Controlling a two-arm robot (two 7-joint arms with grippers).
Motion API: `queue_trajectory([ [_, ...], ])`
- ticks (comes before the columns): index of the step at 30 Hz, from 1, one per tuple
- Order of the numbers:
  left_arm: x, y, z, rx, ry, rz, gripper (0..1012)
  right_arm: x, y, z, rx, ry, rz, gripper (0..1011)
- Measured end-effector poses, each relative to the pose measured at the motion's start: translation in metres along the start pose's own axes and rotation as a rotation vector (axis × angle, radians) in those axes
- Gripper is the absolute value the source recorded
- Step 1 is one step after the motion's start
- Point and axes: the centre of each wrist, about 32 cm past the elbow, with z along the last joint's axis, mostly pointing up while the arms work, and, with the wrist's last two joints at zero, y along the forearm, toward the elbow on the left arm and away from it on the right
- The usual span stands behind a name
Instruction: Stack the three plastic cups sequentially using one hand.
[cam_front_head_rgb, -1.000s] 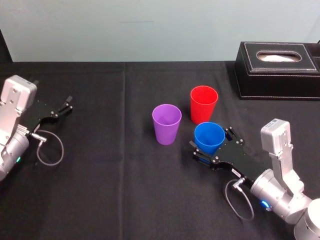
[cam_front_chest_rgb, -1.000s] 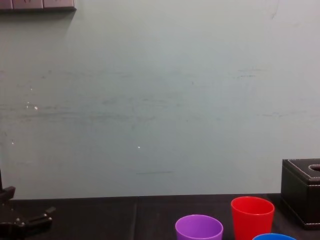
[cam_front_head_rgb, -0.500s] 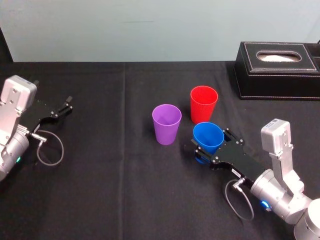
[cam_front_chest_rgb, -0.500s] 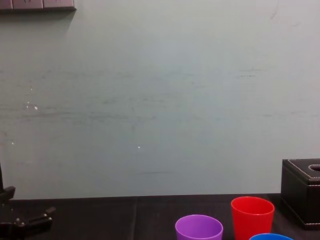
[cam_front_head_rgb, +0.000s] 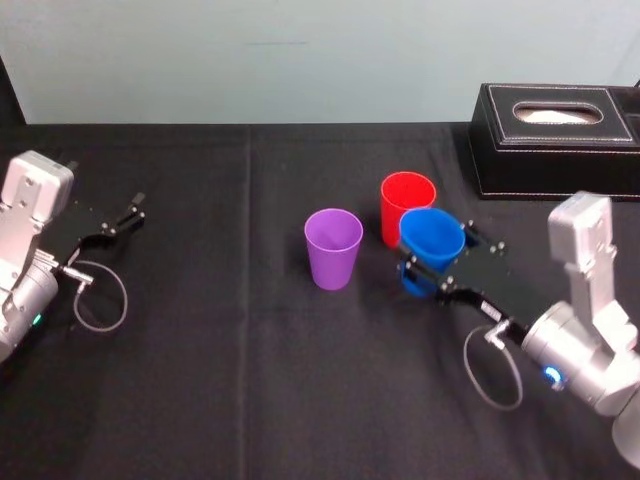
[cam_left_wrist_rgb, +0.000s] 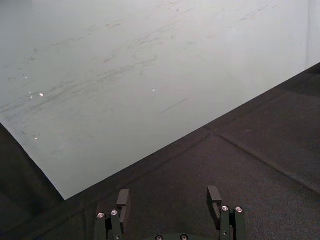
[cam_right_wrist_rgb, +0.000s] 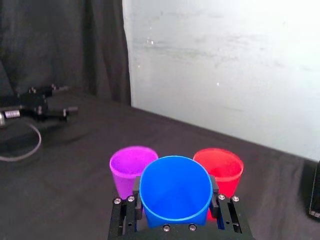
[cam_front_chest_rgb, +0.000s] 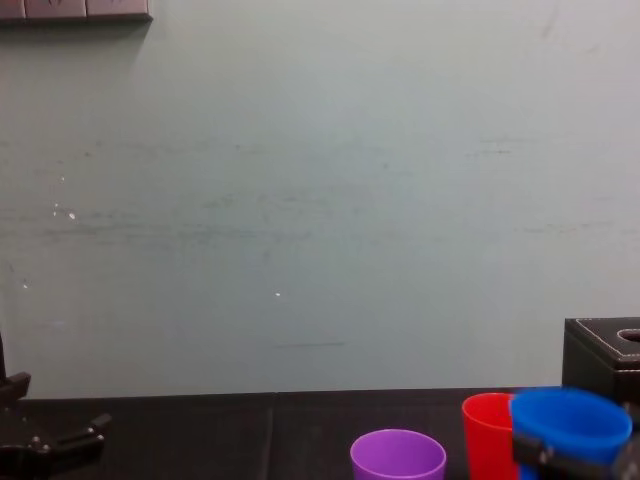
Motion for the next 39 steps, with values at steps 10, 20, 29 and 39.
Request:
queue_trajectory([
  [10, 0.0000, 0.000, 0.000, 0.000, 0.000, 0.000, 1005, 0.0209, 0.008, 0.053, 0.026, 0.012, 0.013, 734],
  [20, 0.0000, 0.000, 0.000, 0.000, 0.000, 0.000, 1005, 0.0371, 0.033, 0.080, 0.023, 0.021, 0.011, 733],
  [29, 0.0000, 0.000, 0.000, 0.000, 0.000, 0.000, 1005, 0.0452, 0.056, 0.077, 0.016, 0.021, -0.015, 734],
  [39, 0.0000, 0.000, 0.000, 0.000, 0.000, 0.000, 1005, 0.0484, 0.074, 0.066, 0.006, 0.030, -0.033, 733],
])
